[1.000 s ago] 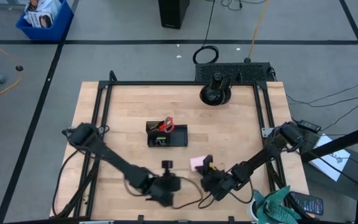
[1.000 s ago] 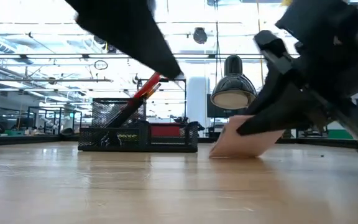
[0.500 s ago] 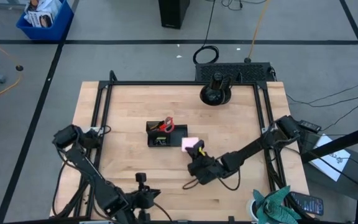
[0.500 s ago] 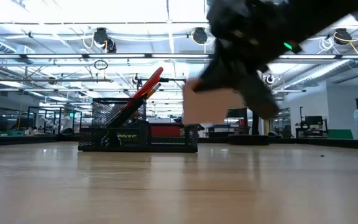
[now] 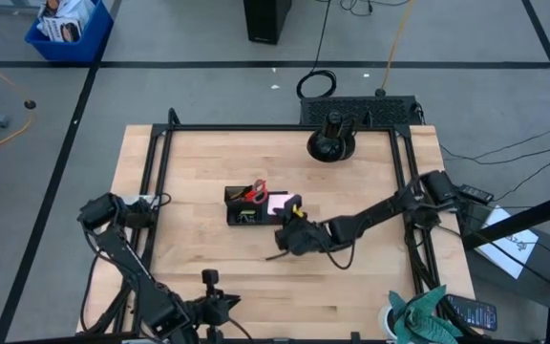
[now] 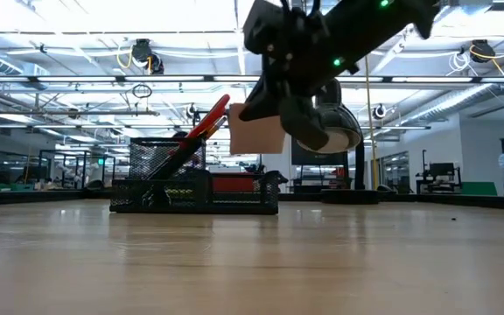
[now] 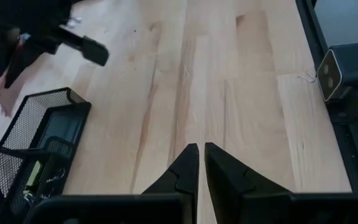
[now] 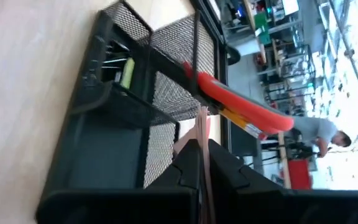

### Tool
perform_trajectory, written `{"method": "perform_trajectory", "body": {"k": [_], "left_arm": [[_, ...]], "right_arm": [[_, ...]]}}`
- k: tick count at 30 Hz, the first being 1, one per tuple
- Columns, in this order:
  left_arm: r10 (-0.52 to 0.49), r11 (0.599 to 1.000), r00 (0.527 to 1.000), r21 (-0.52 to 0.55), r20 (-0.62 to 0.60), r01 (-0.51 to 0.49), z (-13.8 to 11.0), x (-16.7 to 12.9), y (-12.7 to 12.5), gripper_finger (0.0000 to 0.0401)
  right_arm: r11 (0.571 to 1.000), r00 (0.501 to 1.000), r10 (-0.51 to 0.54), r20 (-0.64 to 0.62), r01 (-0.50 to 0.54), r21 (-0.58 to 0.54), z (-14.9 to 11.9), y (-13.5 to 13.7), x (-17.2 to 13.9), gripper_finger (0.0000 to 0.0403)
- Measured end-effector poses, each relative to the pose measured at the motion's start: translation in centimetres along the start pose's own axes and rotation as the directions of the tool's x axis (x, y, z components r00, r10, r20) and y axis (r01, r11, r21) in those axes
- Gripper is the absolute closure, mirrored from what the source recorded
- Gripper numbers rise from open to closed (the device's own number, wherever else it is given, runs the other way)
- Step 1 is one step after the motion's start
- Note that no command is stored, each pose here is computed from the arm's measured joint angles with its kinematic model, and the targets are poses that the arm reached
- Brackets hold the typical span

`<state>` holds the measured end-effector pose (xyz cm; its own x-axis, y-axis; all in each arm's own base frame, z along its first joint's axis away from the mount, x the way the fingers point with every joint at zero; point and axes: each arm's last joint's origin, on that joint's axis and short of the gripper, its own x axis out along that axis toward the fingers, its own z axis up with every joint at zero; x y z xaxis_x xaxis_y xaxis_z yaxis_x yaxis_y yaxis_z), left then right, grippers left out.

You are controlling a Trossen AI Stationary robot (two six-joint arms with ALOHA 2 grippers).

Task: Pick and place office supplies into organizer
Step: Put the pink sticky note into the black desk organizer

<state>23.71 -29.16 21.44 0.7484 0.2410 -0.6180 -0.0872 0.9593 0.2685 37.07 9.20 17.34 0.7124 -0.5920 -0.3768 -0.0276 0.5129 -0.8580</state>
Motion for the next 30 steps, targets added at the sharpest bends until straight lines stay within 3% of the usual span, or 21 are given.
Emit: {"method": "perform_trajectory", "body": {"k": [4,12,30], "left_arm": [[0.000,1.000,1.000,0.015,0.005,0.000,-0.2,-0.3,-0.2,0.0366],[0.014,0.999,1.000,0.028,0.006,-0.015,-0.3,-0.3,-0.1,0.0366],[0.018,0.999,1.000,0.041,0.006,-0.018,-0.3,-0.3,0.0,0.0366]], "right_arm": [[0.998,0.999,0.032,0.016,-0.033,0.057,-0.4,-0.4,1.0,0.0402],[0.994,0.996,0.084,0.028,-0.086,0.062,-0.9,0.5,2.7,0.0402],[0.985,0.993,0.113,0.035,-0.117,0.131,-2.2,0.8,5.7,0.0402]]}}
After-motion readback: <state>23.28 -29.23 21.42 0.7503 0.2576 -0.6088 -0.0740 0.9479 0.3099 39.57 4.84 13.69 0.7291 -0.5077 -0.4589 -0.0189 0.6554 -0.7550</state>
